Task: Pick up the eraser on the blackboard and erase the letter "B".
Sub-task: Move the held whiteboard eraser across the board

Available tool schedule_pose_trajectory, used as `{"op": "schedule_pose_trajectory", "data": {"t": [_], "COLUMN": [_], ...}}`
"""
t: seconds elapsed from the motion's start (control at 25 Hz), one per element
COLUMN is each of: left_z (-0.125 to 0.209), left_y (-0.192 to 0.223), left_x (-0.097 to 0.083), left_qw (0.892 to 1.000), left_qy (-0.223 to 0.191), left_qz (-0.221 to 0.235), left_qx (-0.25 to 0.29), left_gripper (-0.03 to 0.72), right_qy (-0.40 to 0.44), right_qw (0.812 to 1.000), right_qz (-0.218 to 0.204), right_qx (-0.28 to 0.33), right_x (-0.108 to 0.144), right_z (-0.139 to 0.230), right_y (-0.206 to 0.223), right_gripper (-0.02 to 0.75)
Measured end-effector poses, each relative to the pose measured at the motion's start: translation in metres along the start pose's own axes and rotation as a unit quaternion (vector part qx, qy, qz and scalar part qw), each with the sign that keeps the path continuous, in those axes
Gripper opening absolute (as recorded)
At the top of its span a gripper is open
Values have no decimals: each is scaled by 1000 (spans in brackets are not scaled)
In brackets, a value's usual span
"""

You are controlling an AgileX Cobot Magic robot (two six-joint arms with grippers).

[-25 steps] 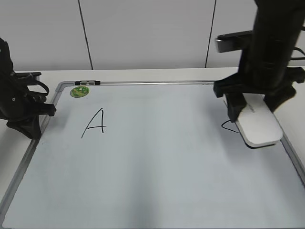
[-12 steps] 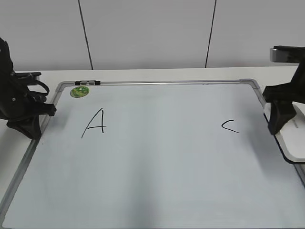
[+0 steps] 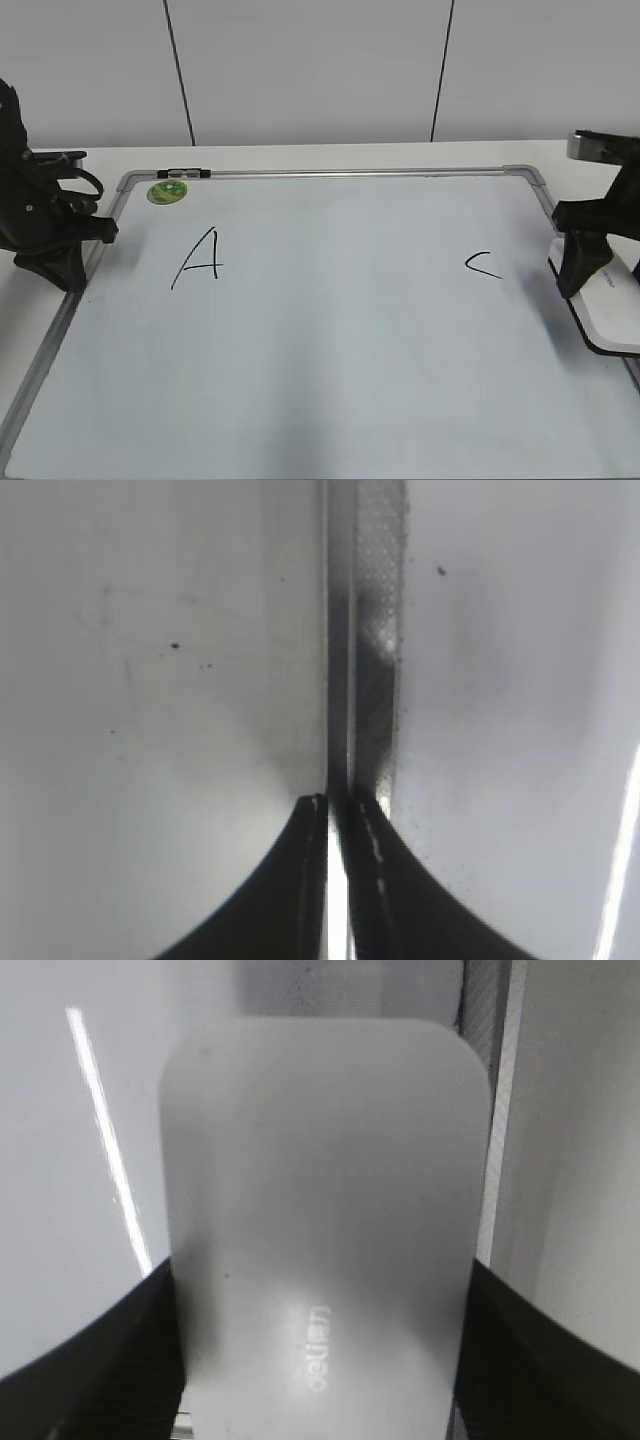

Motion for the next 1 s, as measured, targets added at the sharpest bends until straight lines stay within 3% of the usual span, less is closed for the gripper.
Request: {"op": "schedule_pose_trajectory", "data": {"t": [0.44,0.68,1.0], "left_z": [0,0,0], "left_y": [0,0,0], "left_x": [0,0,0], "left_qw": [1000,1000,1000], "left_qy": [-1,-1,-1], "left_qz": [1,1,1], "left_qx": [0,0,0], "left_gripper": [37,37,37], "right_qy": [2,-4,-21], "right_qw": [999,1000,998], "right_qz": [12,22,44], "right_qx": [-37,-18,-29], "right_x": [-6,-15,-24], "right_z": [-16,-27,-50], "right_y": [8,25,16], "right_gripper": [524,524,524]}}
Point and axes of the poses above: a point on each arm's last joint axis where the gripper is mounted, y pointing out along that axis toward the gripper, x along the wrist's bending axis when the last joint is at zero, z = x × y, the point moved 6 cm from there along y, pointing out along that axis toward the gripper, and after that the axes turned 12 degrees about -y, right-handed, at the moved point
